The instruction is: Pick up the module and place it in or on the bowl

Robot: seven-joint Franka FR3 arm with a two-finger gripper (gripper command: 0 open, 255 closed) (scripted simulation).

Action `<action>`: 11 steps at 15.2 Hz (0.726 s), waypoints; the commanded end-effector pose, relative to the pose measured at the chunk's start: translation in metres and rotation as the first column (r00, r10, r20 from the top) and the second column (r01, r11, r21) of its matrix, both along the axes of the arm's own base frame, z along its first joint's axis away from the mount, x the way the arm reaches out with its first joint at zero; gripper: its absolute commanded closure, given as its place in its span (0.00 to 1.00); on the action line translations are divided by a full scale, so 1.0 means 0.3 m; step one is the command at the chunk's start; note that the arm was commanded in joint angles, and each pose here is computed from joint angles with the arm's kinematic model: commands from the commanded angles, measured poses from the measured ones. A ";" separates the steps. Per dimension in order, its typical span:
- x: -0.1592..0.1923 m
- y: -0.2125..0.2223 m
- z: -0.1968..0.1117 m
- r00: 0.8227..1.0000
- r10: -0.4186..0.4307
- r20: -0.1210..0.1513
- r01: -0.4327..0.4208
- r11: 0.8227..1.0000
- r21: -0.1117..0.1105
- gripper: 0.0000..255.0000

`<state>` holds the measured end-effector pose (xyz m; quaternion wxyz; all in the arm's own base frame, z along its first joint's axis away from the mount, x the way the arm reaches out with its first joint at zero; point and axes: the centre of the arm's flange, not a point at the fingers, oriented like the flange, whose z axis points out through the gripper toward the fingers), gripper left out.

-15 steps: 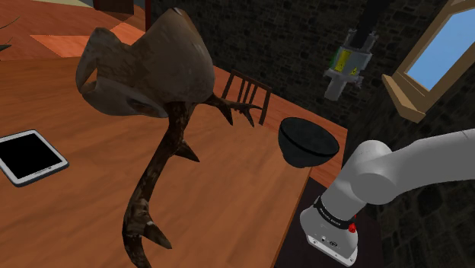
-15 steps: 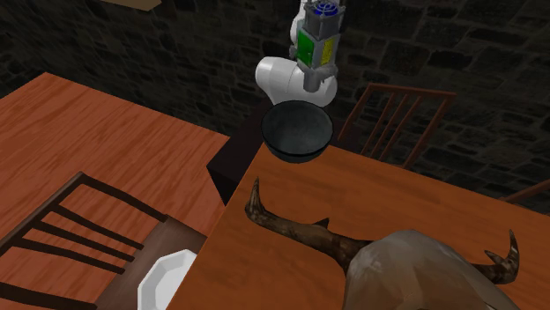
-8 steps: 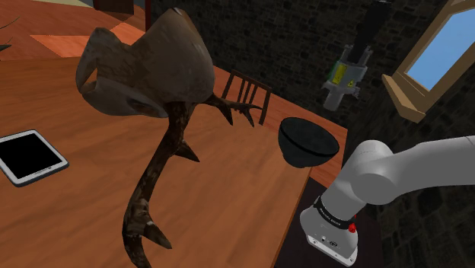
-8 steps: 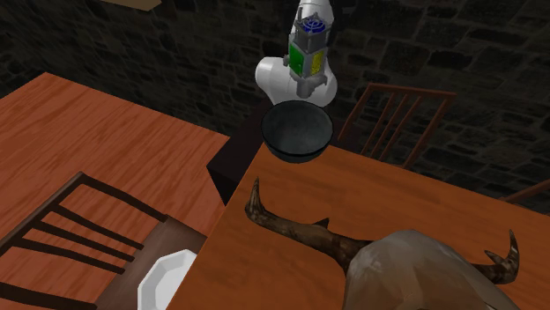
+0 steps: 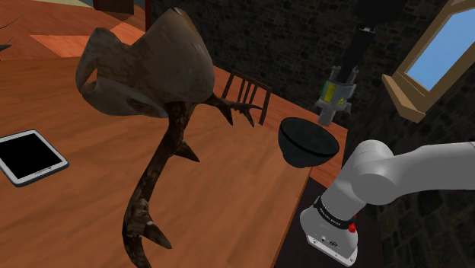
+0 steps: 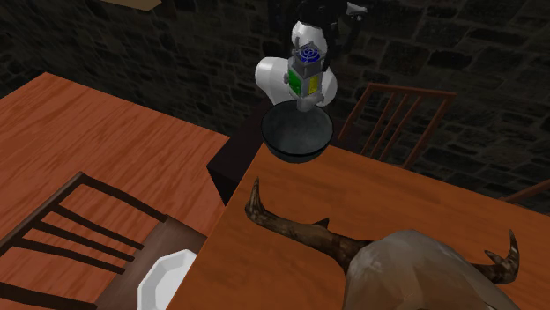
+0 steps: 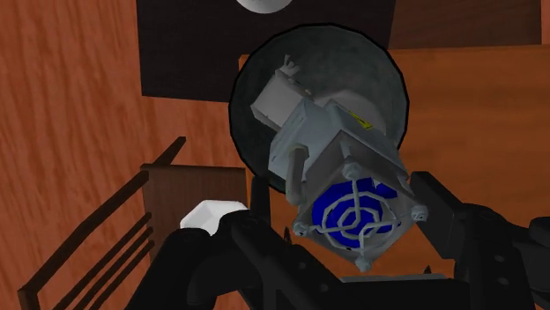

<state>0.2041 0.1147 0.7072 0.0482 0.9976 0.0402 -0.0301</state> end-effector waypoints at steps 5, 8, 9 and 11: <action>0.001 0.000 -0.106 1.000 0.000 0.001 0.000 1.000 0.000 1.00; 0.001 0.000 -0.158 1.000 0.000 0.001 0.000 1.000 0.000 1.00; 0.001 0.000 -0.158 1.000 0.000 0.001 0.000 1.000 0.000 1.00; 0.001 0.000 -0.158 1.000 0.000 0.001 0.000 1.000 0.000 1.00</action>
